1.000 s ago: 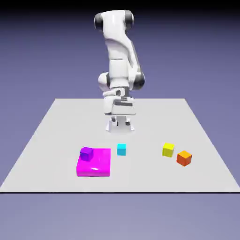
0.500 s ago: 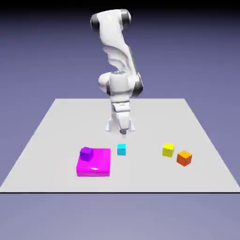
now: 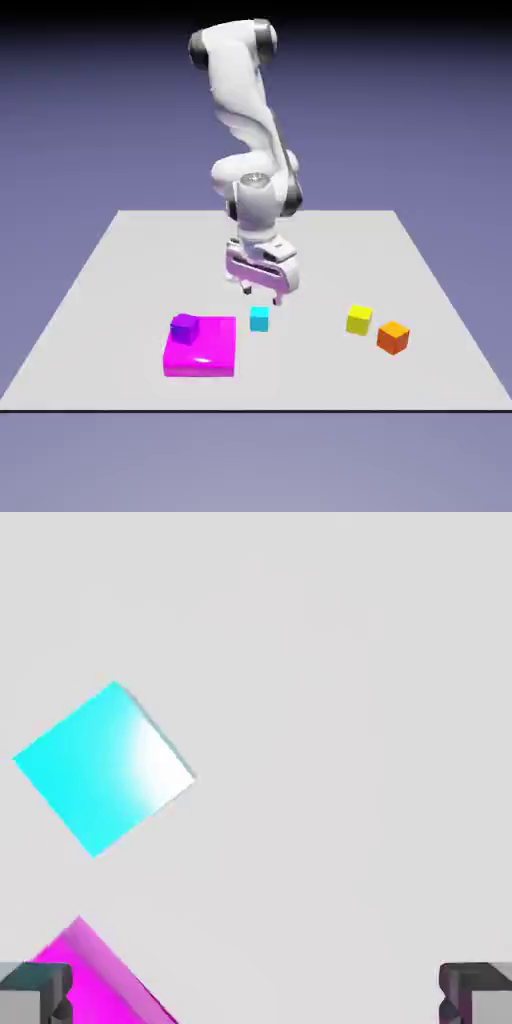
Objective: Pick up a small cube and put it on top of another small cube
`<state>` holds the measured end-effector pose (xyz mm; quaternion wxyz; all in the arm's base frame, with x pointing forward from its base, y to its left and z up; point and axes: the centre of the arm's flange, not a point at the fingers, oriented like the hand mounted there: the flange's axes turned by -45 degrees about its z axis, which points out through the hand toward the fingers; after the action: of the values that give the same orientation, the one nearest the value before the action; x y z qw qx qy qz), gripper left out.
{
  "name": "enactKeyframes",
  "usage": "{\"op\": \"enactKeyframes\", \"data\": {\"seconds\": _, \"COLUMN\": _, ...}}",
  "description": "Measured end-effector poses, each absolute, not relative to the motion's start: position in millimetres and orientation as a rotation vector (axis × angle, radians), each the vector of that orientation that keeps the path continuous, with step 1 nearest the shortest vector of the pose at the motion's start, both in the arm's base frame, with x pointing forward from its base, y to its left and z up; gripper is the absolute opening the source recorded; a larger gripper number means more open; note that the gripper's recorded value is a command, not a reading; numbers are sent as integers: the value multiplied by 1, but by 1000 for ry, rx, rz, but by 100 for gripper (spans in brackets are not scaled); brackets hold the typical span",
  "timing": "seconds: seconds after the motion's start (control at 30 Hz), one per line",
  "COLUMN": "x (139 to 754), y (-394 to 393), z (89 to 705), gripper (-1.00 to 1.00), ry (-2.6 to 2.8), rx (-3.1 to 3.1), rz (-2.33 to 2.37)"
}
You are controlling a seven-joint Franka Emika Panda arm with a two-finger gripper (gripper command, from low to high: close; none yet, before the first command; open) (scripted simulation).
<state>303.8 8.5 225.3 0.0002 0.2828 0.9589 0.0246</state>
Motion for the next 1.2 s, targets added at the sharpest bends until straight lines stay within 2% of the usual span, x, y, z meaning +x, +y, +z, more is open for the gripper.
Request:
{"op": "enactKeyframes", "data": {"seconds": 0.37, "x": 270, "y": 8, "z": 191, "gripper": 0, "ry": 3277, "rx": 95, "rz": 6}}
{"op": "enactKeyframes", "data": {"seconds": 1.2, "x": 276, "y": 10, "z": 139, "gripper": 0, "ry": 3278, "rx": 94, "rz": 62}}
